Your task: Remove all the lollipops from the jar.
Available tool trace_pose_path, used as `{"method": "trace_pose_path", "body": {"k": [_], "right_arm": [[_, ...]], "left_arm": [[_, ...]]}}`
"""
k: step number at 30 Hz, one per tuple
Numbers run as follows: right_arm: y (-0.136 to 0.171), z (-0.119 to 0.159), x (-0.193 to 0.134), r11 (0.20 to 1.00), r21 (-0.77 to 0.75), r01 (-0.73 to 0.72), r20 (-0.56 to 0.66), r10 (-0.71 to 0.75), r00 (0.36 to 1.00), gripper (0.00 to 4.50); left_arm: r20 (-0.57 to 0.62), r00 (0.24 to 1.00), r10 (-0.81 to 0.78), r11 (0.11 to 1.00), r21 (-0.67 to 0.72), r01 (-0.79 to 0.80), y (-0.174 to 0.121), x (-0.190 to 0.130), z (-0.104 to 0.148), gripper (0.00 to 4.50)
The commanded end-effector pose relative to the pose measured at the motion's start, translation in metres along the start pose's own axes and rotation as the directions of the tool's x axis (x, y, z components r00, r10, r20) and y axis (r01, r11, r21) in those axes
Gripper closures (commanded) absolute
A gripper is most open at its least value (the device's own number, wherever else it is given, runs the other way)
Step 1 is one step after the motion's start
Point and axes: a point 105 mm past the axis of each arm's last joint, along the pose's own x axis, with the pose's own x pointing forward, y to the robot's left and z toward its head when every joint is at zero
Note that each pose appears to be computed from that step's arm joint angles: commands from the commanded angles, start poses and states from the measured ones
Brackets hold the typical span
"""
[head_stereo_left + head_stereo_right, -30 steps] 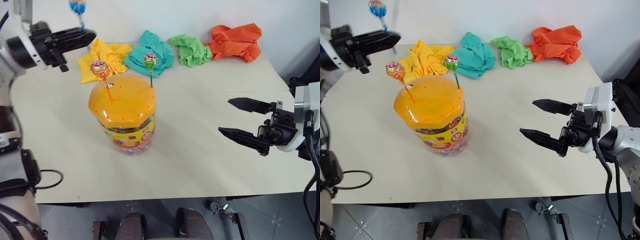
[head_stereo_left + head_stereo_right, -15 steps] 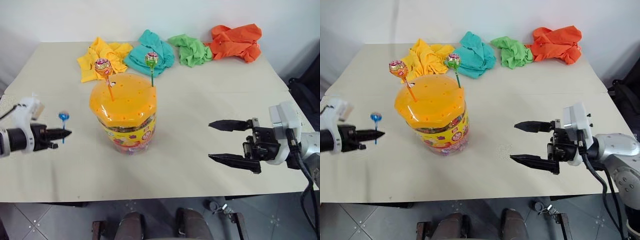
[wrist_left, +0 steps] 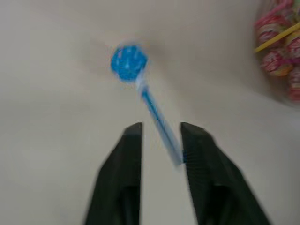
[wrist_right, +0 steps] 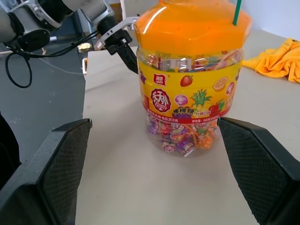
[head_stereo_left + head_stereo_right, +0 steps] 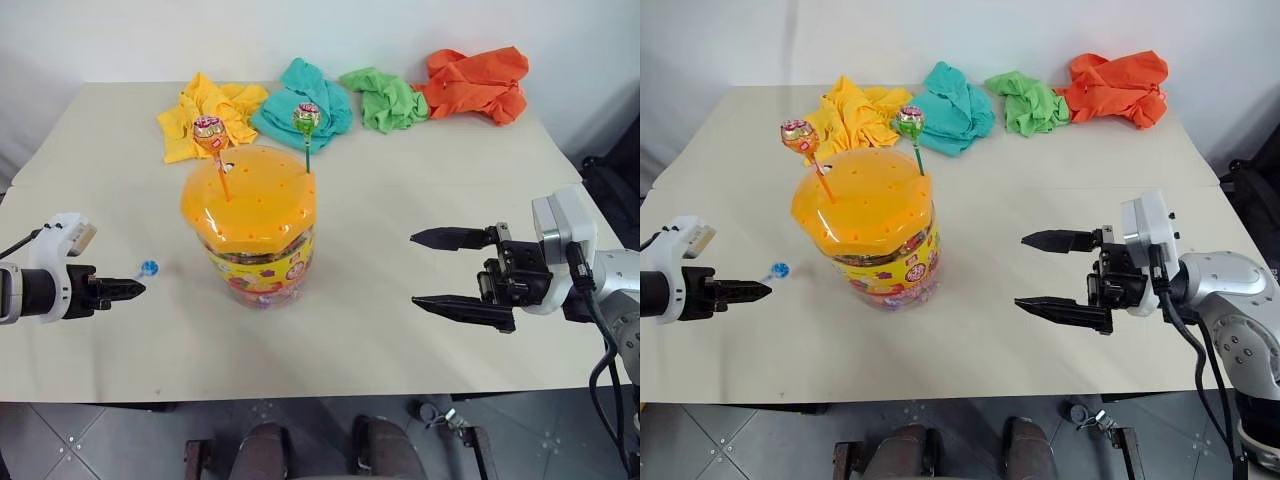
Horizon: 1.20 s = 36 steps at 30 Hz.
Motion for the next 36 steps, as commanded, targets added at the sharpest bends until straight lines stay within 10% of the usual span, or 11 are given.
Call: {"method": "trace_pose_path", "body": {"k": [1,6,16,20,28,36], "right_arm": [[0.006,0.014,0.0,0.998,-0.054,-0.013,0.026,0.014,1.0,0.0],[0.005,0.022,0.003,0.997,-0.076,-0.002,0.046,0.006,0.999,0.0],[0.003,0.043,0.007,0.992,-0.127,0.017,0.086,-0.006,0.996,0.0],[0.003,0.044,0.007,0.991,-0.13,0.025,0.089,-0.014,0.996,0.0],[0.001,0.045,0.001,0.989,-0.146,0.02,0.078,-0.008,0.997,0.0],[-0.003,0.053,-0.011,0.983,-0.176,0.046,0.089,-0.03,0.996,0.0]], "left_arm": [[0.079,0.997,0.007,0.999,0.031,-0.01,0.0,-0.019,0.019,1.67],[0.153,0.987,-0.053,0.992,0.122,0.034,-0.009,-0.038,0.04,0.11],[0.425,0.826,-0.37,0.867,0.479,0.142,-0.04,-0.086,0.094,0.03],[0.484,0.617,-0.62,0.729,0.646,0.226,-0.069,-0.099,0.107,0.03],[0.247,0.331,-0.911,0.376,0.826,0.42,-0.109,-0.089,0.092,0.03],[0.119,0.262,-0.958,0.239,0.836,0.494,-0.137,-0.052,0.099,0.03]]}}
